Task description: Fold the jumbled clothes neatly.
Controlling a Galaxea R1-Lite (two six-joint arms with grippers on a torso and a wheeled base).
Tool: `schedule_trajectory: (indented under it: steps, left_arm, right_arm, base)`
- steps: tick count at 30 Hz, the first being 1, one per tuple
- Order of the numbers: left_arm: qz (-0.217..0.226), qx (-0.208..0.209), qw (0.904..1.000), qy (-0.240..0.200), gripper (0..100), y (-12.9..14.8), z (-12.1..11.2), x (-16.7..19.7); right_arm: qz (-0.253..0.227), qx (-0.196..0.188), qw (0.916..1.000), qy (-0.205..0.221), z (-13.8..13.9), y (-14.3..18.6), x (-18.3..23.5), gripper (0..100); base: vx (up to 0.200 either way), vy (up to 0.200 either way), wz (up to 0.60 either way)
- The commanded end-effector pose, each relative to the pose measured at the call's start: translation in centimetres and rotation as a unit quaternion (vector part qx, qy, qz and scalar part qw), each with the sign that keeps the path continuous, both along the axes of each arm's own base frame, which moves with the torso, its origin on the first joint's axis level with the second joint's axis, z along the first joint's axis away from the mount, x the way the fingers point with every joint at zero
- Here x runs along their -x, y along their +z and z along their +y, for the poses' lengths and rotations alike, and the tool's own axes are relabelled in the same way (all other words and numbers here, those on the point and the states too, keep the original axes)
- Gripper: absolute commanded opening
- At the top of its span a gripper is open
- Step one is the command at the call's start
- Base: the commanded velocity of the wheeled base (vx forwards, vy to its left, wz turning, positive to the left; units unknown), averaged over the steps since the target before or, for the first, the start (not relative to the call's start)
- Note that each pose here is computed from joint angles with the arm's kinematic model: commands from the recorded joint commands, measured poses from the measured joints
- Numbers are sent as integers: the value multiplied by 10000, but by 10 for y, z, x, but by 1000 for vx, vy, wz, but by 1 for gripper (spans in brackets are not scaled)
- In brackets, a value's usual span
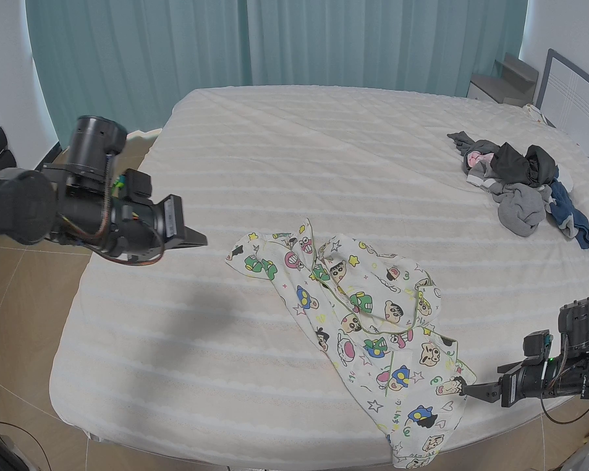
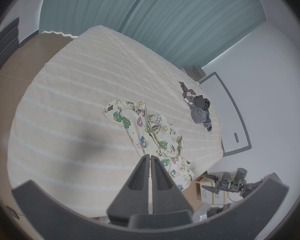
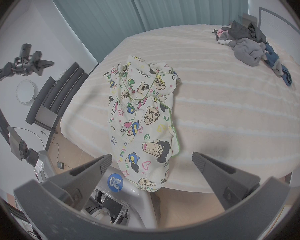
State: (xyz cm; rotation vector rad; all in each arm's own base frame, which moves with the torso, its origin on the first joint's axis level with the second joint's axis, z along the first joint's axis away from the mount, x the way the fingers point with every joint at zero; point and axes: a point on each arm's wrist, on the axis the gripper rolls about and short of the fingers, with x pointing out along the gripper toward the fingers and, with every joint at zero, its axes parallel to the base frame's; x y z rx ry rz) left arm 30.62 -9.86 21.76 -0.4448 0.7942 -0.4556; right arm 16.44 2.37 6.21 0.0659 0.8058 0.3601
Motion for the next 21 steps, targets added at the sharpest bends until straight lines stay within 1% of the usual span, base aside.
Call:
schedule_trajectory:
  steps: [1, 2, 4, 7, 9, 10, 13, 15, 16, 18, 20, 21]
  left_arm:
    - [202, -94, 9997, 55, 0, -51, -38, -56]
    - [87, -64, 9999, 87, 0, -57, -45, -73]
    - [55, -34, 9999, 138, 0, -62, -50, -85]
    - [51, -35, 9998, 166, 0, -62, -50, -88]
    - [-3, -12, 9998, 194, 0, -66, -57, -100]
    - [-44, 5, 9998, 197, 100, -70, -61, -107]
    - [-106, 16, 9998, 193, 100, -74, -67, -117]
    - [-166, -26, 9996, 234, 100, -83, -79, -130]
    - [-166, -26, 9996, 234, 100, -83, -79, -130]
    - [-370, -186, 9980, 484, 100, -92, -96, -145]
    - [-409, -196, 9977, 500, 100, -94, -99, -147]
    - [-446, -192, 9975, 503, 100, -95, -107, -150]
  right_arm:
    - [-376, -20, 9993, 38, -1, 12, 28, 100]
    - [-411, -32, 9991, 86, -1, 12, 36, 100]
    - [-413, -32, 9991, 104, -1, 11, 40, 100]
    - [-406, -32, 9991, 104, -1, 10, 41, 100]
    - [-372, -55, 9992, 147, -1, 9, 44, 100]
    - [-359, -75, 9992, 182, 0, 9, 44, 100]
    - [-321, -76, 9993, 187, 0, 8, 45, 100]
    - [-283, -83, 9993, 224, 0, 8, 46, 100]
    - [-283, -83, 9993, 224, 0, 8, 46, 100]
    - [-340, -112, 9985, 417, 4, 9, 48, 100]
    - [-375, -119, 9982, 452, 5, 10, 49, 100]
    - [-427, -130, 9976, 537, 7, 12, 50, 100]
  base:
    - [0, 0, 0]
    - [0, 0, 0]
    - [0, 0, 0]
    - [0, 0, 0]
    - [0, 0, 0]
    - [0, 0, 0]
    - [0, 0, 0]
    - [0, 0, 0]
    - [0, 0, 0]
    - [0, 0, 0]
    - [0, 0, 0]
    - [0, 0, 0]
